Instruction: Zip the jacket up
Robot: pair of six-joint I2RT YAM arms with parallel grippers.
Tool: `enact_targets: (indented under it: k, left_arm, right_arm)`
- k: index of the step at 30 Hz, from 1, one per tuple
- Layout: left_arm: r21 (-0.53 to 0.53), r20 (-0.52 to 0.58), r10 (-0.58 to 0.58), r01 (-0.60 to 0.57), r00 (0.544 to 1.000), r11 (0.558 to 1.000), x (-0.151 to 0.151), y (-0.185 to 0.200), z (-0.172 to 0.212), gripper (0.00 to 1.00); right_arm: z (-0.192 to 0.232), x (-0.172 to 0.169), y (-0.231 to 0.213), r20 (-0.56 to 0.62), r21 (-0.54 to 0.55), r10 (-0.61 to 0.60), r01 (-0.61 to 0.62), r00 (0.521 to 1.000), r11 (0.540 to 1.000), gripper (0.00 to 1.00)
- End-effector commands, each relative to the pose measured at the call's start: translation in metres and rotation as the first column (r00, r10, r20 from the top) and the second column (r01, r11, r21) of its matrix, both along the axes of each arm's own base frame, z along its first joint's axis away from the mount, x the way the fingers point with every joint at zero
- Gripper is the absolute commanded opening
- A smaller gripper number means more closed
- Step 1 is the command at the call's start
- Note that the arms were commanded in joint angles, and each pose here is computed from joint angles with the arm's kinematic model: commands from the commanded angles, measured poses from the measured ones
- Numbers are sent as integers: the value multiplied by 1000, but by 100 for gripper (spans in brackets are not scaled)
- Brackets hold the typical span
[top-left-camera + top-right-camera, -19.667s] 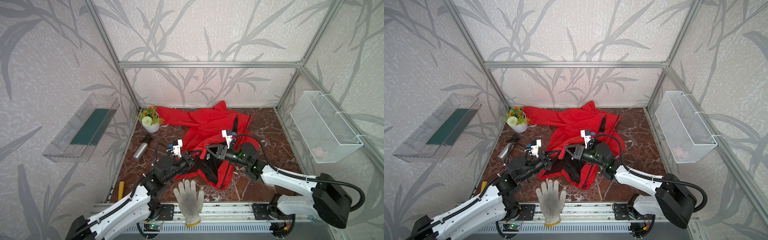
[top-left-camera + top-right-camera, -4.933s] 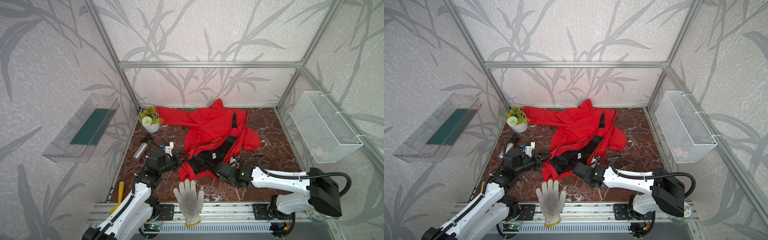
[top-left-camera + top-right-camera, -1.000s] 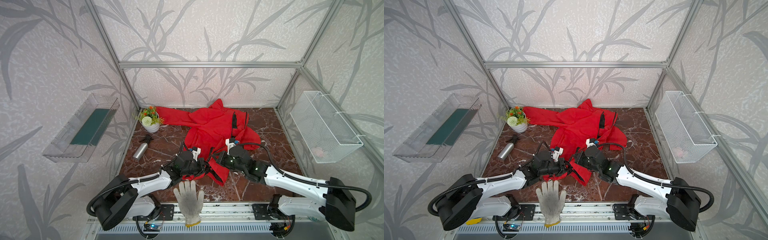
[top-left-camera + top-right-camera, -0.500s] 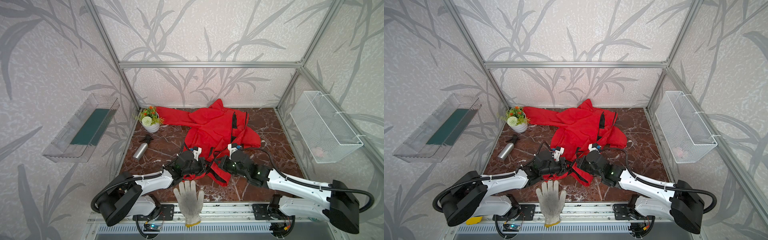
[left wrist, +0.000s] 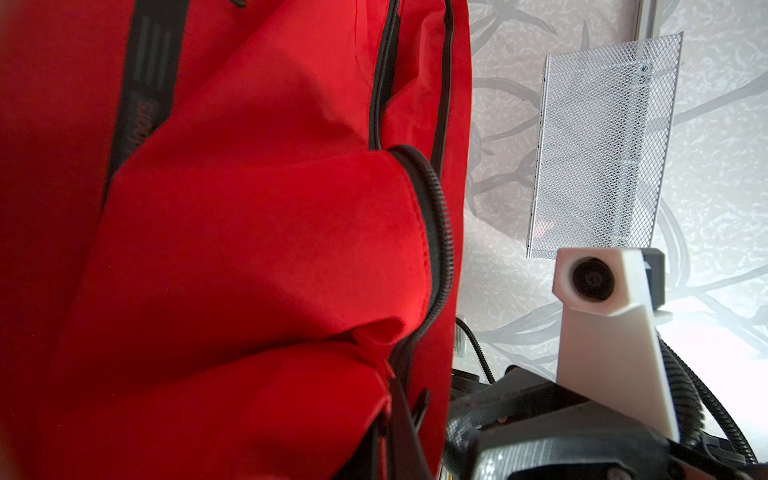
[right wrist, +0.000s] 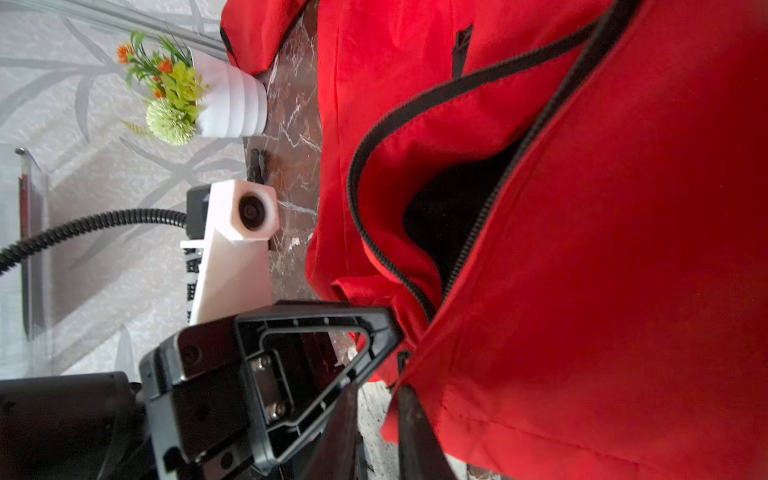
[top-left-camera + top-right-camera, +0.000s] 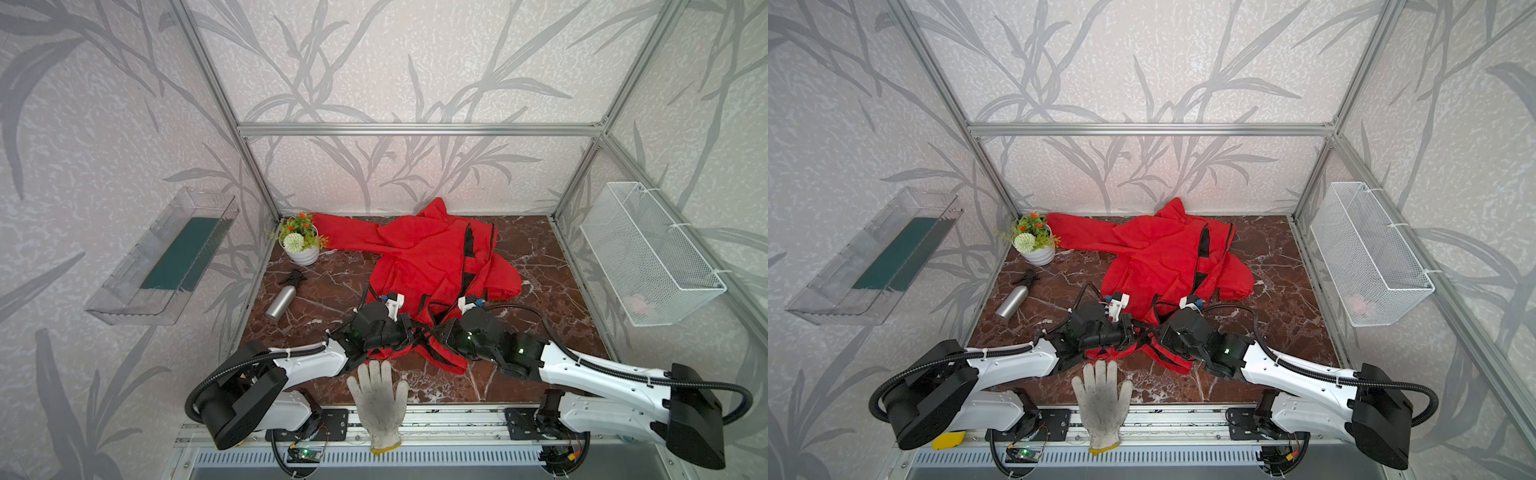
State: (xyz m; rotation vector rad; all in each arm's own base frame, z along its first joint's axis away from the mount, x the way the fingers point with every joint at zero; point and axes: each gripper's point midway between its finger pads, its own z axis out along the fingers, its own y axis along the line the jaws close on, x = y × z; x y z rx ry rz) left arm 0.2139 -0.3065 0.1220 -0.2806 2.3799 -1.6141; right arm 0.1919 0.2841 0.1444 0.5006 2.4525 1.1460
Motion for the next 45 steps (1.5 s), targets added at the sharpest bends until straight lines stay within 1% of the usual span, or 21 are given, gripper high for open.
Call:
enact_targets:
  k: [1,6,9,10,11,14,15,18,20,25,28,30,33,39,43,45]
  left_arm:
    - [-30,13,2,-2,1000,1000,0,-1,6,0]
    - [-24,11,1,0,1000,1000,-2,0,4,0]
    - [8,15,-2,2,1000,1000,-3,3,-1,0]
    - [23,16,-1,1,1000,1000,-3,4,-3,0]
    - [38,20,-3,2,1000,999,-3,6,-4,0]
    - [51,34,-1,0,999,999,-1,9,-1,0]
    - [48,37,5,-7,999,999,1,10,0,0]
    - [37,54,22,-24,998,999,6,16,7,0]
    - [47,61,34,-37,998,998,10,23,11,0]
    - [101,73,86,-93,994,991,25,61,20,0]
    - [98,81,129,-136,988,986,30,80,25,0]
    - [98,83,132,-140,988,985,28,83,27,0]
    - [96,72,126,-133,989,987,26,83,23,0]
    - [84,68,127,-133,990,988,26,82,22,0]
    - [85,68,130,-135,989,987,26,83,22,0]
    - [82,70,131,-137,989,987,26,83,24,0]
  right_arm:
    - [-5,-10,-1,-15,-14,1,-1,1000,1000,26]
    - [-4,-14,-10,-14,-34,-24,23,1000,999,28]
    - [-1,-22,-23,-4,-68,-58,57,998,996,32]
    - [0,-25,-28,-2,-80,-72,72,997,994,34]
    - [-1,-31,-33,-11,-102,-92,90,996,991,39]
    - [-1,-48,-34,-7,-140,-134,132,991,981,59]
    - [-1,-53,-31,5,-150,-142,141,990,979,64]
    - [-7,-62,-21,23,-172,-165,166,986,971,70]
    - [-15,-63,-10,37,-171,-180,184,983,968,72]
    - [-30,-59,12,49,-174,-198,204,979,963,83]
    - [-35,-53,13,55,-155,-248,254,967,955,87]
    - [-37,-51,14,56,-124,-267,272,962,954,89]
    - [-40,-51,15,39,-104,-289,292,956,951,93]
    - [-50,-55,21,-29,-77,-306,303,952,950,96]
    - [-60,-55,19,-57,-90,-347,341,936,936,100]
    - [-64,-53,19,-55,-88,-362,357,931,930,99]
